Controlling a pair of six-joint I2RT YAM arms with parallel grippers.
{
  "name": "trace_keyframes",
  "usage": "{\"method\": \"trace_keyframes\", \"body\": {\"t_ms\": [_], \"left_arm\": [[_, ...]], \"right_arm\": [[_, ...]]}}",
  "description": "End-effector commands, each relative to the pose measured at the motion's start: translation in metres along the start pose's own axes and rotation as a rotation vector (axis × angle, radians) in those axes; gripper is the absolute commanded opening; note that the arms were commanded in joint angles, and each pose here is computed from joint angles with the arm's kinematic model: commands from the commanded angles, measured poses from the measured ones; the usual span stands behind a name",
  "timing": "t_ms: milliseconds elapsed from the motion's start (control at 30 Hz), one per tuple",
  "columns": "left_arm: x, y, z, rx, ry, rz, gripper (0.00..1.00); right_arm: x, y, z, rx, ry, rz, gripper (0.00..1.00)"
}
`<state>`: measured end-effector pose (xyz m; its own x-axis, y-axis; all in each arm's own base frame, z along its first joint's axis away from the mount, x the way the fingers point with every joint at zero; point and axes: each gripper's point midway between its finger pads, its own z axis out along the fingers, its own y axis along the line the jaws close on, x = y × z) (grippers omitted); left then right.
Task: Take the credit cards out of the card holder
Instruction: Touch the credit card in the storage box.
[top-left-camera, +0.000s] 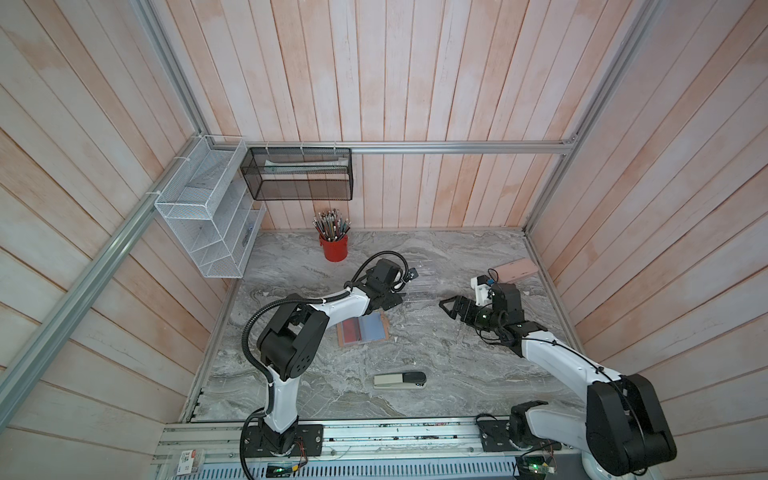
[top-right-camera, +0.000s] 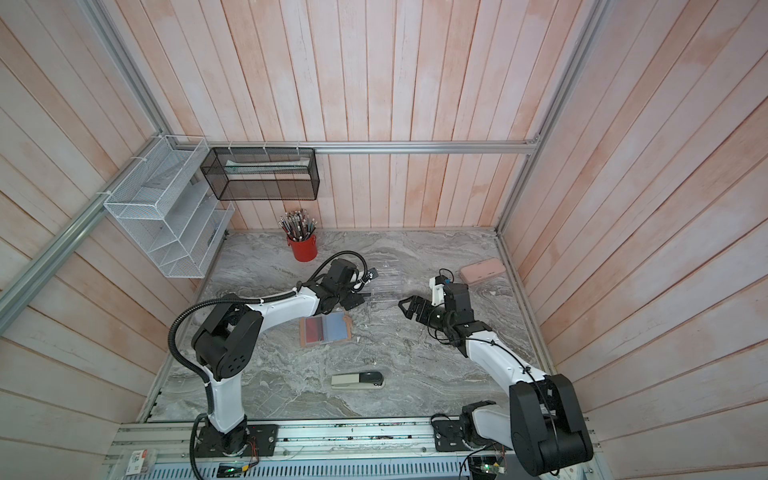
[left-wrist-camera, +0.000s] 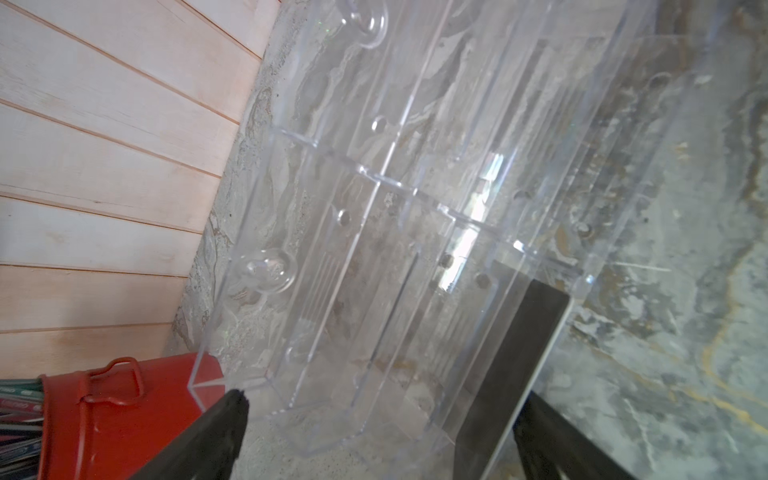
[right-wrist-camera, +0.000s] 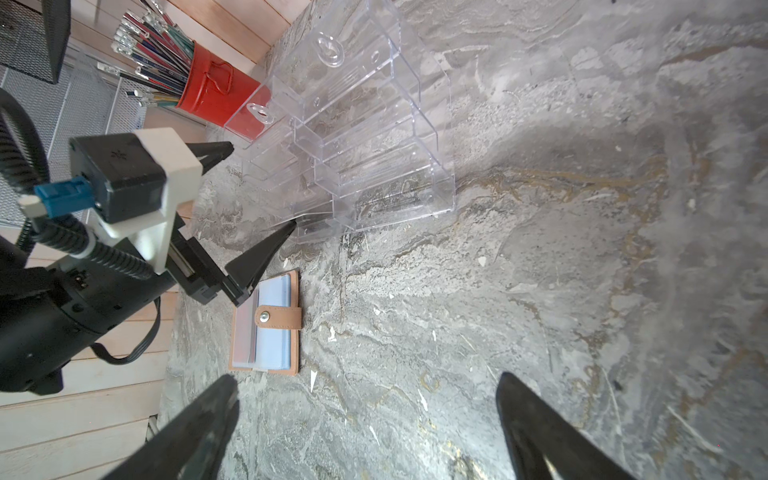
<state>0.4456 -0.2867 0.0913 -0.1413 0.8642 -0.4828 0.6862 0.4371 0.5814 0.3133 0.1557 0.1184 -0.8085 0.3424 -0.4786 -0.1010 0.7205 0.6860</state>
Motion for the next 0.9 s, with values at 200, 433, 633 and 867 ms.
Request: {"method": "trace_keyframes", "body": {"t_ms": [200, 433, 633, 867], "left_arm": [[-0.008, 0.018, 0.011, -0.054, -0.015, 0.011, 1.0], [-0.007, 0.025, 0.014, -0.069, -0.015, 0.006, 1.0], [-0.016, 0.029, 0.008, -0.079, -0.049, -0.013, 1.0], [-0.027, 0.028, -0.011, -0.076, -0.099, -0.01, 1.0]], "right_arm": [[0.0, 0.0, 0.0, -0.004, -0.015, -0.004, 0.97], [0.0, -0.001, 0.0, -0.005, -0.013, -0.003, 0.97], [0.002, -0.002, 0.002, -0.005, -0.008, 0.002, 0.97], [0.001, -0.001, 0.001, -0.008, -0.009, 0.001, 0.97]]}}
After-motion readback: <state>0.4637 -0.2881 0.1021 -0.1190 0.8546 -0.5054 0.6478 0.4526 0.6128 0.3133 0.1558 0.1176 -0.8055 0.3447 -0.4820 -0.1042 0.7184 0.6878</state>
